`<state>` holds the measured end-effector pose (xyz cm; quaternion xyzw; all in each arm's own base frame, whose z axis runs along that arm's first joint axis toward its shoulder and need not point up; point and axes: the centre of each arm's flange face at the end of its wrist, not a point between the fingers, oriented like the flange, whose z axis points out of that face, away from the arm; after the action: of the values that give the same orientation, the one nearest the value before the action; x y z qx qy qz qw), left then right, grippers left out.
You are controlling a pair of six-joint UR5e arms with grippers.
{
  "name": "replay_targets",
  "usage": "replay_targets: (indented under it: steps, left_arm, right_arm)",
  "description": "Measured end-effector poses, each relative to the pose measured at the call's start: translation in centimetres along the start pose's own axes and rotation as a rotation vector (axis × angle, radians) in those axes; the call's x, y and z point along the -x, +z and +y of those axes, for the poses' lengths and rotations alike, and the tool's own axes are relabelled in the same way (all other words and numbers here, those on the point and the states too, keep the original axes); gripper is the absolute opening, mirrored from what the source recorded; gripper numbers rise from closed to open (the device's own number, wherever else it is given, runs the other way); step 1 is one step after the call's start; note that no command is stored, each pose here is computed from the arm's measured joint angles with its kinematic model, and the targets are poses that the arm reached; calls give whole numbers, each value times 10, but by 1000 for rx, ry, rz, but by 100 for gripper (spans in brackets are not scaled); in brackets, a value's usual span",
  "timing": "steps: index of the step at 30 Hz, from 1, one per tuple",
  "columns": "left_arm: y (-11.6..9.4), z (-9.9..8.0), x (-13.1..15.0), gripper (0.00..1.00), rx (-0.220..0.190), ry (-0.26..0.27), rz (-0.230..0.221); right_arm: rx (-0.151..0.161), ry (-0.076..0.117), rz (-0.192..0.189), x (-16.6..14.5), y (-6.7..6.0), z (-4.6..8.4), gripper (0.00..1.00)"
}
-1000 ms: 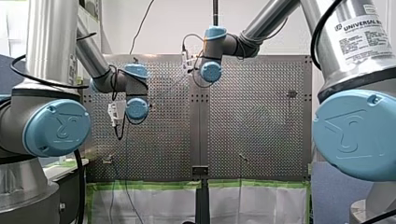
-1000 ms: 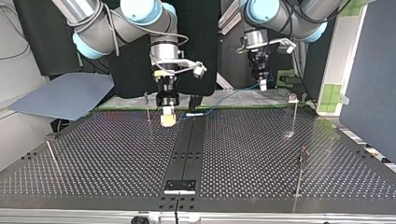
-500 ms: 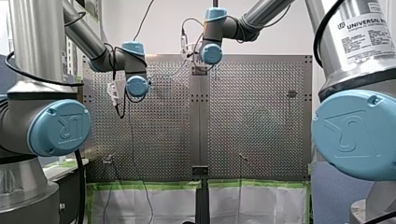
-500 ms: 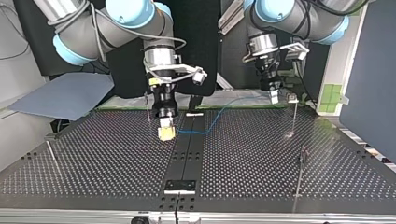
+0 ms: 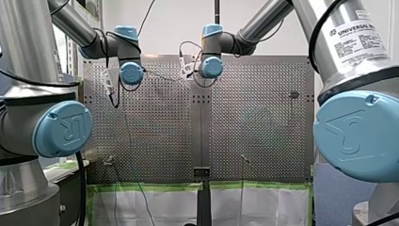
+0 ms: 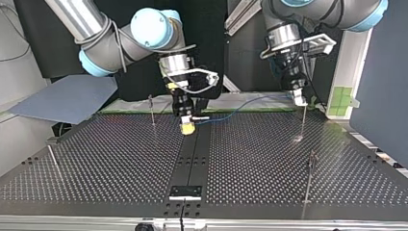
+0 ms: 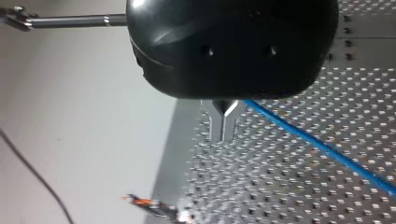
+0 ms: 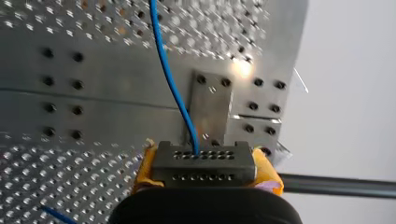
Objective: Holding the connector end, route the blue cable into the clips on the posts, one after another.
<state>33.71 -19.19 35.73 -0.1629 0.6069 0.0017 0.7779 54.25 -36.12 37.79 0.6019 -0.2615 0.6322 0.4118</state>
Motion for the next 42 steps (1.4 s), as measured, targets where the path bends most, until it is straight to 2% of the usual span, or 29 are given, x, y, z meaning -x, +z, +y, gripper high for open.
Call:
replay_targets:
  steps: [8, 12, 18, 22, 27, 34, 42]
  left_arm:
    - [4, 2, 6, 0, -7, -9, -12]
    - [5, 2, 7, 0, -5, -11, -14]
    - [20, 5, 16, 0, 17, -7, -17]
    - [31, 6, 17, 0, 30, 9, 2]
    - [47, 7, 18, 0, 49, 30, 29]
    - [68, 7, 38, 0, 73, 33, 30]
    - [81, 26, 45, 0, 88, 71, 60]
  right_arm:
    - [-58, -11, -46, -7, -3, -9, 0]
    - [-91, -10, -54, -13, -3, -13, 0]
    - [-134, 5, -21, -34, 2, -21, 0]
    - [-155, 15, 1, -52, 5, -25, 0]
    - [-170, 24, 15, -68, 7, -30, 0]
    - [-178, 44, 28, -78, 10, -36, 0]
    - [-205, 56, 31, -74, 16, -55, 0]
